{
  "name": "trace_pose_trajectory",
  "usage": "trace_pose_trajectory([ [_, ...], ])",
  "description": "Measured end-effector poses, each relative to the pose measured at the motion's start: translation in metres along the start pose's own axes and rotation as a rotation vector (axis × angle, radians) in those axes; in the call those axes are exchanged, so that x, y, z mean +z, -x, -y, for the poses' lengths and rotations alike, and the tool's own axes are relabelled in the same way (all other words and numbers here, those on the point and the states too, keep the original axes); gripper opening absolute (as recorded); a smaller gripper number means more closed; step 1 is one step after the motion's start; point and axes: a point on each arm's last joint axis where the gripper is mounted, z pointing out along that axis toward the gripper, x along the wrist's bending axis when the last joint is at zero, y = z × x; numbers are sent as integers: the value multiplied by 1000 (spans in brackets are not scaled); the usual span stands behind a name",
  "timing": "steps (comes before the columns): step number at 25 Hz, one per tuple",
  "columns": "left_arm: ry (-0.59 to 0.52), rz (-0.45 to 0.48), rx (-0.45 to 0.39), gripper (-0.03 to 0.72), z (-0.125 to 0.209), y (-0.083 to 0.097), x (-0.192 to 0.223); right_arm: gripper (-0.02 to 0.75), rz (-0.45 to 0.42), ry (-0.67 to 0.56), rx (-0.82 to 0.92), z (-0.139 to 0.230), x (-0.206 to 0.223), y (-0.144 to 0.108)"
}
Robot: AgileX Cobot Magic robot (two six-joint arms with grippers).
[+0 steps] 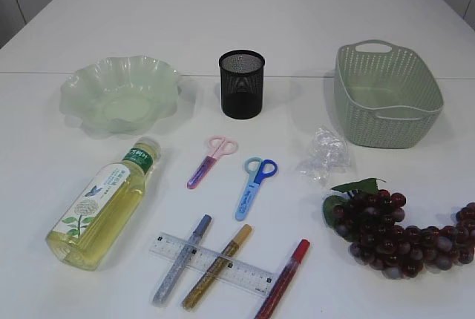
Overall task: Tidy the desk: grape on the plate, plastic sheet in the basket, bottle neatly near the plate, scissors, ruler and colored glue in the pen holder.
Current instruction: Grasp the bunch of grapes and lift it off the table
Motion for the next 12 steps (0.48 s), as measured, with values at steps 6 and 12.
trace_pose_trajectory([
  [6,0,0,0,238,0,0,0,468,0,0,0,0,0,0],
  [12,0,0,0,239,0,0,0,468,0,0,0,0,0,0],
])
